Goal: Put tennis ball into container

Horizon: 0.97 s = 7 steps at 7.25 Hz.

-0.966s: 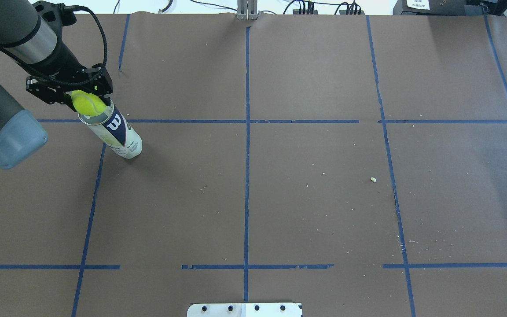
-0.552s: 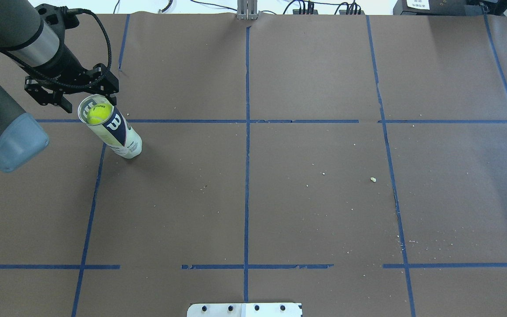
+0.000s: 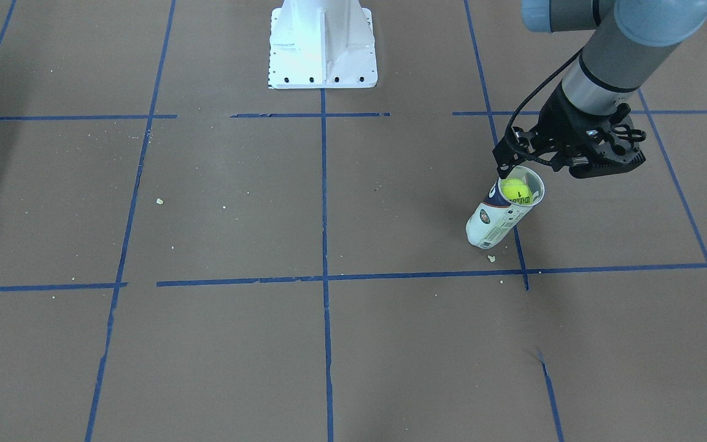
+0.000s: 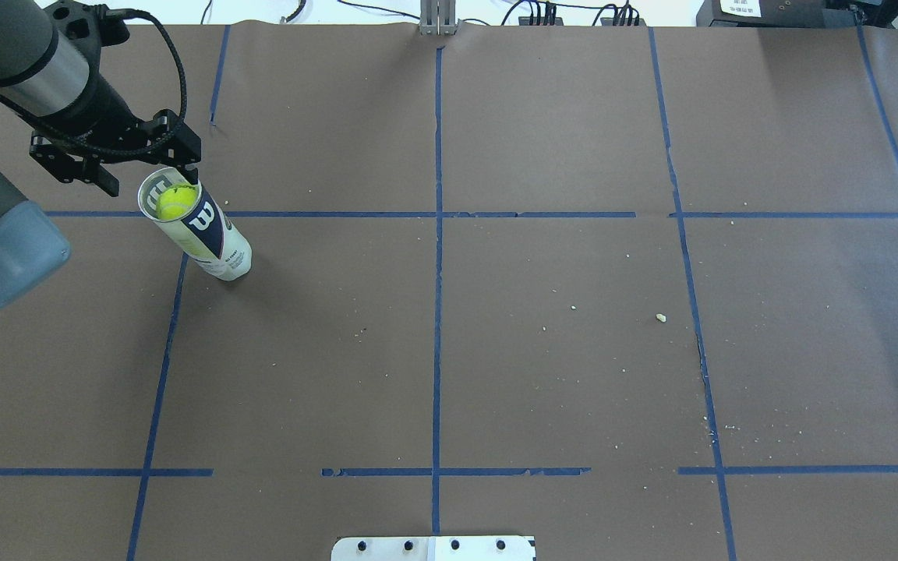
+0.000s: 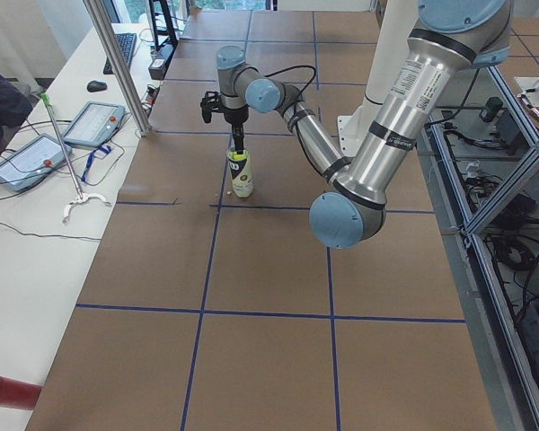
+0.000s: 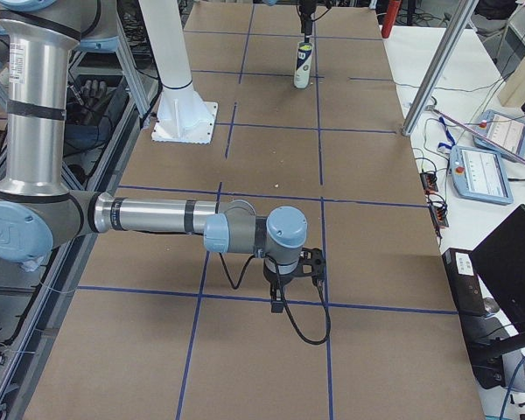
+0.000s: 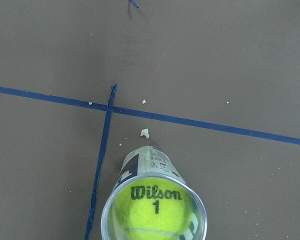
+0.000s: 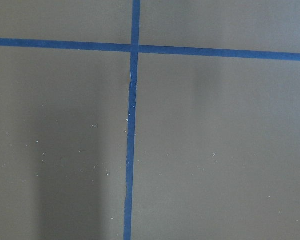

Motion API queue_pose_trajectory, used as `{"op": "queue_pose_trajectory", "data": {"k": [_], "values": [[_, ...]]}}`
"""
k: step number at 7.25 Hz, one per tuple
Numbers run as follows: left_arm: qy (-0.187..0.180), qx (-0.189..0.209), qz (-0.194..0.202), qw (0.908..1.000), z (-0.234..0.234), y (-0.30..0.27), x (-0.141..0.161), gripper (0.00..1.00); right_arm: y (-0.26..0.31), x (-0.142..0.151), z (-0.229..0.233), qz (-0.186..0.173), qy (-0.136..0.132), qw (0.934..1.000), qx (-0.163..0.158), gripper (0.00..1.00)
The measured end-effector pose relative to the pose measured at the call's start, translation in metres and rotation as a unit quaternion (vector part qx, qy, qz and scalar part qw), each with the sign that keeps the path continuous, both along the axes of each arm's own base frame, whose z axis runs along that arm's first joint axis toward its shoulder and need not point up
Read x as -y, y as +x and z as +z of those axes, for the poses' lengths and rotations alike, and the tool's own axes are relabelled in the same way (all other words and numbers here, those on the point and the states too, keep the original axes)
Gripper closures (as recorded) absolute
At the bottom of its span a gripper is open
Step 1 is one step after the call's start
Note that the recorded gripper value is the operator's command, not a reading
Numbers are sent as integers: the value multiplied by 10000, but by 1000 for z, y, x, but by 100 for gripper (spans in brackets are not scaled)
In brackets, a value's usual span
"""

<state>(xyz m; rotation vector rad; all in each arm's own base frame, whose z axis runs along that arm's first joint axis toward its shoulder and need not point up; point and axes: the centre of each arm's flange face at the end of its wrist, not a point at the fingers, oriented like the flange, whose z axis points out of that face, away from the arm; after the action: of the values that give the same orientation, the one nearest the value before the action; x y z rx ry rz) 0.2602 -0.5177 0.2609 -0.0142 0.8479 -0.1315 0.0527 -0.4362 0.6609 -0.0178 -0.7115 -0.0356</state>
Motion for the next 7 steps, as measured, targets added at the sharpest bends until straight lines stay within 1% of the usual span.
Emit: {"op": "queue_pose_trajectory", "data": {"k": [2, 3, 4, 5, 6, 7], "values": [[446, 174, 241, 9986, 30, -42, 8, 0, 0, 0, 0, 0, 6, 10000, 0, 0], [726, 337, 443, 9958, 58, -75, 15, 0, 0, 0, 0, 0, 5, 10000, 0, 0], [999, 534, 670, 9913, 95, -121, 21, 0, 0, 0, 0, 0, 0, 10000, 0, 0], [1160, 697, 815, 9874, 134, -171, 24, 0, 0, 0, 0, 0, -1, 10000, 0, 0], [1194, 821, 852, 9858, 174, -224, 17, 0, 0, 0, 0, 0, -2, 10000, 0, 0], [1164, 916, 935, 9845, 217, -270, 2, 0, 0, 0, 0, 0, 0, 10000, 0, 0]]}}
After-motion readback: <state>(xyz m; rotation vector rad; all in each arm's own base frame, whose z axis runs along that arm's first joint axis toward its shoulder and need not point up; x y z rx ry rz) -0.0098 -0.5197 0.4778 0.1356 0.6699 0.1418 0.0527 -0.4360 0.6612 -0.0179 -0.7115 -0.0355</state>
